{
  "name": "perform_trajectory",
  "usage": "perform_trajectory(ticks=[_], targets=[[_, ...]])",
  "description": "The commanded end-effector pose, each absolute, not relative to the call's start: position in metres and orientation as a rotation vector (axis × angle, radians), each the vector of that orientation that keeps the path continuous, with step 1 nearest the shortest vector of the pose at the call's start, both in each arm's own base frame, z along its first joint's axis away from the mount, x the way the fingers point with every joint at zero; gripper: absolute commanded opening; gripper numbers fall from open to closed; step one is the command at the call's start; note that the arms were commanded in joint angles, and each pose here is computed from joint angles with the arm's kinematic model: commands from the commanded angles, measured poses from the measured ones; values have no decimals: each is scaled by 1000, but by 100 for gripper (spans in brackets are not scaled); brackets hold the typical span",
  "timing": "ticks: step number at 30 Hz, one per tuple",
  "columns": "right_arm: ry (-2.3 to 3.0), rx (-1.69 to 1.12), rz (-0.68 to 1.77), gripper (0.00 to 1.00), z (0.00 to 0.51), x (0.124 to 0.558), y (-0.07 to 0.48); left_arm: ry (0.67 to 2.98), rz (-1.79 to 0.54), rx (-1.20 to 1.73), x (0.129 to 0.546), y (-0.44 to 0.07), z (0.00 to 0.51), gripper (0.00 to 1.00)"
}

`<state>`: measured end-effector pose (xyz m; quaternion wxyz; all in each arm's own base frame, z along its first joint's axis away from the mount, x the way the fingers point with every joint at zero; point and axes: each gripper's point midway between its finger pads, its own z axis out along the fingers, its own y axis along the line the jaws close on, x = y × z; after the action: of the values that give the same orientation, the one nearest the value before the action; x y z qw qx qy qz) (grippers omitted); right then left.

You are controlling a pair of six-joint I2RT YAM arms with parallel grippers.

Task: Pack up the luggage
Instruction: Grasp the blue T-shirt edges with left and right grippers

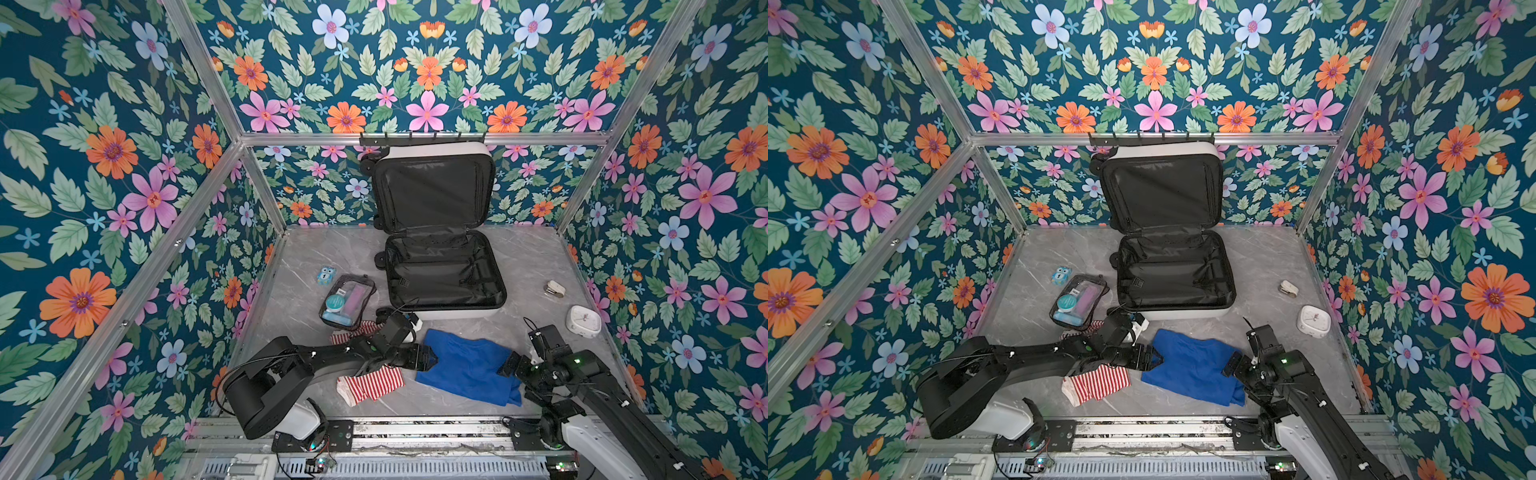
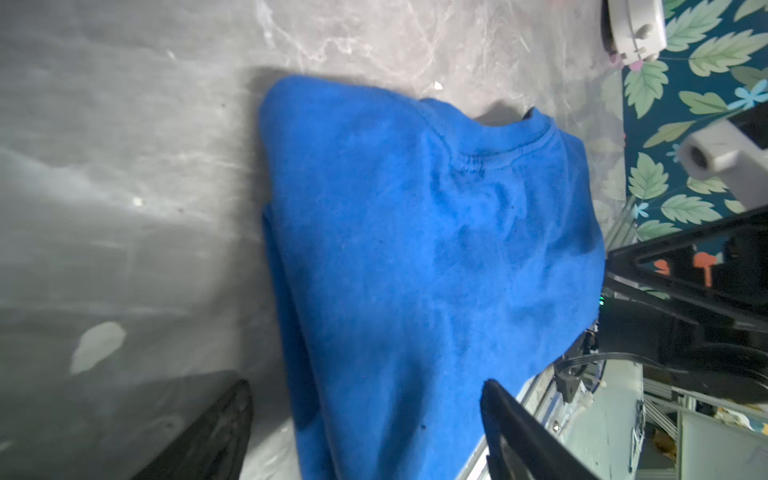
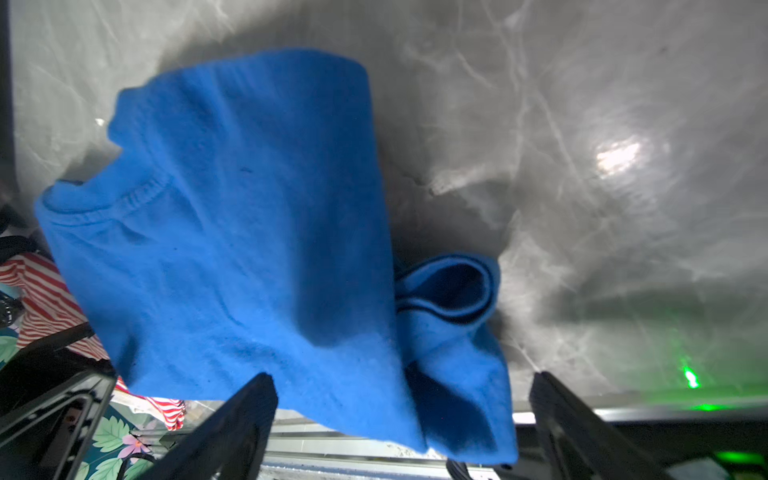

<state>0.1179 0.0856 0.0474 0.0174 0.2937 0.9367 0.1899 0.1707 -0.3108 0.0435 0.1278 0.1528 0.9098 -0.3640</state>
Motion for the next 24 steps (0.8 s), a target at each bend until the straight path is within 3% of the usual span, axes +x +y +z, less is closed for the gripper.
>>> perform_trajectory(ticks=[1, 9, 18, 24], targets=[[2898, 938, 613, 95, 45, 122, 88, 2669, -1090, 445, 165, -312, 38, 87], [2895, 964, 636, 90, 36, 126, 92, 2693, -1150, 431, 157, -316, 30, 83], [2880, 992, 667, 79, 27, 129, 96, 2699, -1164, 434, 154, -320, 26, 67], [2854, 993, 709, 61, 26, 136, 103, 2682, -1193, 430, 155, -327, 29, 55]])
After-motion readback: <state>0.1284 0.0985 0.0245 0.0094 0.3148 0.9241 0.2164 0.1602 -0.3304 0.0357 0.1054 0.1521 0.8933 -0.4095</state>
